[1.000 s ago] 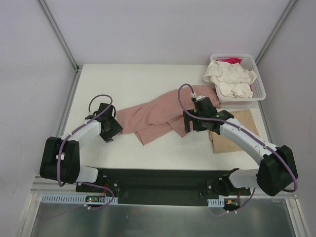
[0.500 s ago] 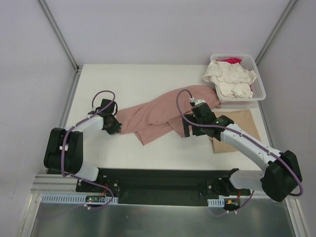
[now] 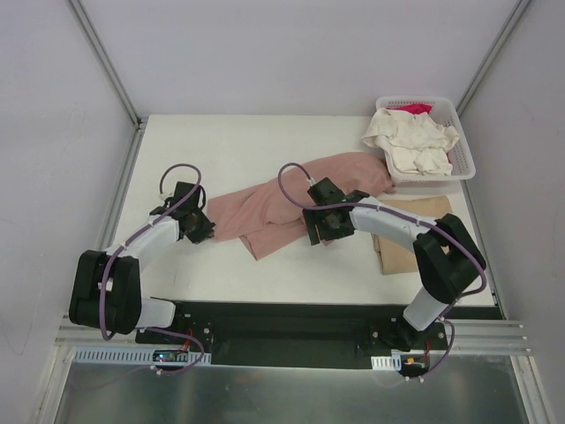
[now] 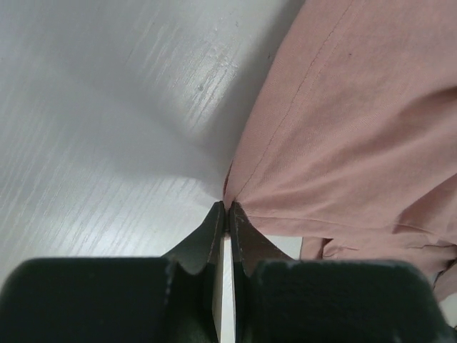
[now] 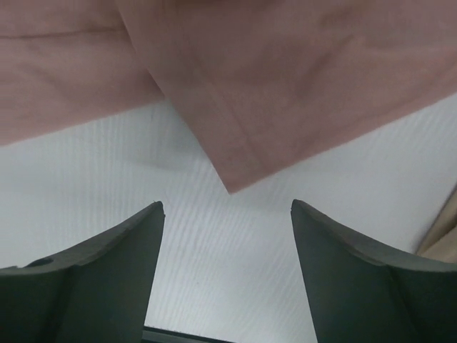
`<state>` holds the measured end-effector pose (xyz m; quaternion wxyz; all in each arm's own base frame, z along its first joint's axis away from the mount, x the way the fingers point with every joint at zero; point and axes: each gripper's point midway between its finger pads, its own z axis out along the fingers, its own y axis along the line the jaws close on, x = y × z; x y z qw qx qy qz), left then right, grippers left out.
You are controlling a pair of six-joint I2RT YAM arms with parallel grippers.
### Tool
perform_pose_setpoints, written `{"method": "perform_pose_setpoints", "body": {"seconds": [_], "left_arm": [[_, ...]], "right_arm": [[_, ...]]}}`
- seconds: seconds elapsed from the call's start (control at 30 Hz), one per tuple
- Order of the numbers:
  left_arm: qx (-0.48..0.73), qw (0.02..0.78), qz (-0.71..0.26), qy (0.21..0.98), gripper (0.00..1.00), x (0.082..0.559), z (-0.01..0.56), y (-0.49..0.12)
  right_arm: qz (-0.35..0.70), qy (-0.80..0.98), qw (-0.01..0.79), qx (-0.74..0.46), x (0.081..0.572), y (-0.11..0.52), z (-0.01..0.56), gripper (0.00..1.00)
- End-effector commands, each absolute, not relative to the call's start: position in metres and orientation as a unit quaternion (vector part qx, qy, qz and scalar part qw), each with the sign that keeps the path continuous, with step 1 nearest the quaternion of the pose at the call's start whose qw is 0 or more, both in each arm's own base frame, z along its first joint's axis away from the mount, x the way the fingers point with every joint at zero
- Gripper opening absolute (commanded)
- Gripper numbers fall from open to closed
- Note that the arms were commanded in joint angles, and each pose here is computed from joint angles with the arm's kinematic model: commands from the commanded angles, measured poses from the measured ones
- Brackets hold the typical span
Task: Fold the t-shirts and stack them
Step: Flatten out the tshirt
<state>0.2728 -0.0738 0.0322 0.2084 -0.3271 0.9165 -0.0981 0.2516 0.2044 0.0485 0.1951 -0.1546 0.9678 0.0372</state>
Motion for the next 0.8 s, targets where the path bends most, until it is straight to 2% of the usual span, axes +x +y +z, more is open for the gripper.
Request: {"method": "perform_pose_setpoints", "body": {"seconds": [0.0,0.17,0.4,0.53,0.73,0.77], "left_arm": [[-0.325,0.229,-0.093,0.913,0.0,0.269,0.04,-0.067],[-0.326,0.243,-0.092,0.909,0.0,0.267,0.044,-0.064],[-0.322,0.263,-0.105,0.903,0.0,0.27,0.057,-0.065],[-0.319,0.269,-0.108,0.902,0.0,0.269,0.059,-0.065],[-0.318,0.279,-0.114,0.899,0.0,0.268,0.066,-0.065],[-0.317,0.282,-0.117,0.898,0.0,0.268,0.068,-0.065]], "right_arm": [[0.048,0.967,0.191,-0.158,0.272,0.229,0.051,0.71],[0.02,0.975,0.167,-0.146,0.268,0.221,0.033,0.64],[-0.006,0.98,0.134,-0.144,0.256,0.208,0.009,0.36],[-0.013,0.983,0.12,-0.142,0.25,0.203,-0.001,0.32],[-0.057,0.983,0.128,-0.121,0.25,0.183,-0.004,0.19],[-0.067,0.983,0.13,-0.114,0.249,0.177,-0.003,0.13]]}}
